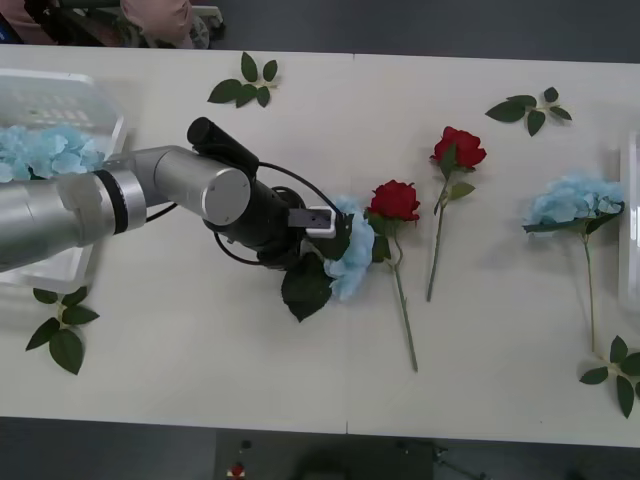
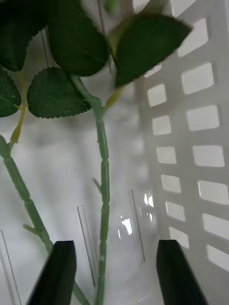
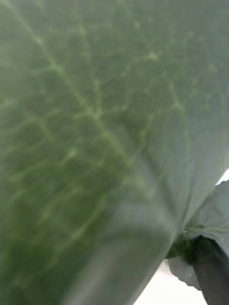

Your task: Put the red flowers into the right box and the blue flowers into the left box

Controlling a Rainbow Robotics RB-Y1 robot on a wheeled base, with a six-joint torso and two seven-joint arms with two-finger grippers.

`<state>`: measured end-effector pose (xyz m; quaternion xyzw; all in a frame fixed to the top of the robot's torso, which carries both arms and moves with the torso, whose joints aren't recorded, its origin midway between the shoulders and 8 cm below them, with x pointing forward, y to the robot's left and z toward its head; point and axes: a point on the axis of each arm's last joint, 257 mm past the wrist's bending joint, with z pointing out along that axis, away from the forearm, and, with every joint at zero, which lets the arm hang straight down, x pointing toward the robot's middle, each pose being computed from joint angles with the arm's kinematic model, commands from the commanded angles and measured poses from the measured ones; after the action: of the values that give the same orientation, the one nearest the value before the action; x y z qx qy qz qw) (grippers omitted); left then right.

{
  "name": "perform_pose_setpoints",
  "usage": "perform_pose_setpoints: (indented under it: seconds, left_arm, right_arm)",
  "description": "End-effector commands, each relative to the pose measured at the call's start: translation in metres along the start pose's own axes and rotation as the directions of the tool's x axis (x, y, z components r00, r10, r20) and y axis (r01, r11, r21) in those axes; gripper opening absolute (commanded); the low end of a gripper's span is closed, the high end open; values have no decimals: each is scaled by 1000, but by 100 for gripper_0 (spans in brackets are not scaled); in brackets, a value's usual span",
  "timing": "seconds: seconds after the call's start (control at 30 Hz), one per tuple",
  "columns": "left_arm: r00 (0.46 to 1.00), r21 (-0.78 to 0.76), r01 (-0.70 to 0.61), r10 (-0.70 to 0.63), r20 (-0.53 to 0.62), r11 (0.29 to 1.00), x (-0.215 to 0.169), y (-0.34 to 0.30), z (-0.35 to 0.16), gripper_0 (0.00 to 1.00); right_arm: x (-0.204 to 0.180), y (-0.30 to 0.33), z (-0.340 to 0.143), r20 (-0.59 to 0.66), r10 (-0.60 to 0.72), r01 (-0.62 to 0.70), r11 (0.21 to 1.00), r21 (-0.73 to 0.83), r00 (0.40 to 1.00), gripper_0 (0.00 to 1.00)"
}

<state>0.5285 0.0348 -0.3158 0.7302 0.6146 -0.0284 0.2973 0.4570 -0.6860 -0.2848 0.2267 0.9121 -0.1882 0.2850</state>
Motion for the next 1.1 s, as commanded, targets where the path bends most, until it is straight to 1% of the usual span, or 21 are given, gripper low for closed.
perform_pose_setpoints:
  seconds: [0.03,0.07,0.1,0.13,0.2,0.27,0.33,0.5,0.67,0.77,0.83,0.93,0.97,1.0,1.1]
  left_arm:
    - [999,-33,-45,45,-6,998,-8,21,-7,10]
    - [999,-32,-47,47,-8,998,-8,21,-7,2]
    - [999,-28,-48,48,-12,998,-6,20,-6,0]
    - [999,-26,-48,47,-15,999,-5,19,-5,0]
    - [999,-19,-46,45,-17,999,-5,17,-4,0]
    - [999,-19,-43,43,-20,999,-3,17,-4,0]
    - [999,-19,-39,38,-20,999,-2,17,-4,0]
    - [999,-18,-32,32,-22,999,-1,17,-4,0]
    - [1000,-12,-14,14,-12,1000,-4,16,-3,0]
    - [1000,-9,17,-17,11,1000,-10,16,-5,0]
    - [997,-21,48,-47,54,999,-24,26,-13,0]
    - [986,-14,83,-80,147,996,-55,39,-42,0]
    - [982,-14,96,-92,167,995,-60,43,-51,0]
    - [968,-1,129,-126,215,992,-71,47,-69,0]
    - [931,34,209,-209,301,977,-77,55,-121,0]
  right_arm:
    - [-18,4,-11,22,3,-2,999,-40,1000,95]
    - [-19,10,-14,17,-6,7,998,-62,1000,97]
    - [-21,19,-18,12,-19,20,996,-87,1000,99]
    - [-20,26,-20,5,-26,26,994,-108,1000,100]
    - [-23,62,-38,-15,-53,49,973,-225,998,100]
    - [-25,86,-54,-24,-61,51,953,-299,998,100]
    - [-30,118,-81,-23,-94,79,921,-380,995,100]
    - [-34,168,-132,12,-202,184,864,-470,979,100]
    - [-22,196,-151,48,-328,310,823,-475,944,100]
    - [-14,211,-149,71,-372,361,807,-467,925,100]
    - [-9,220,-142,90,-389,385,801,-459,917,100]
    - [-4,226,-129,120,-418,428,801,-420,900,100]
    - [-4,225,-127,124,-425,437,802,-407,897,100]
    - [-4,224,-122,134,-439,455,804,-383,888,100]
    - [2,230,-114,143,-445,465,808,-362,884,100]
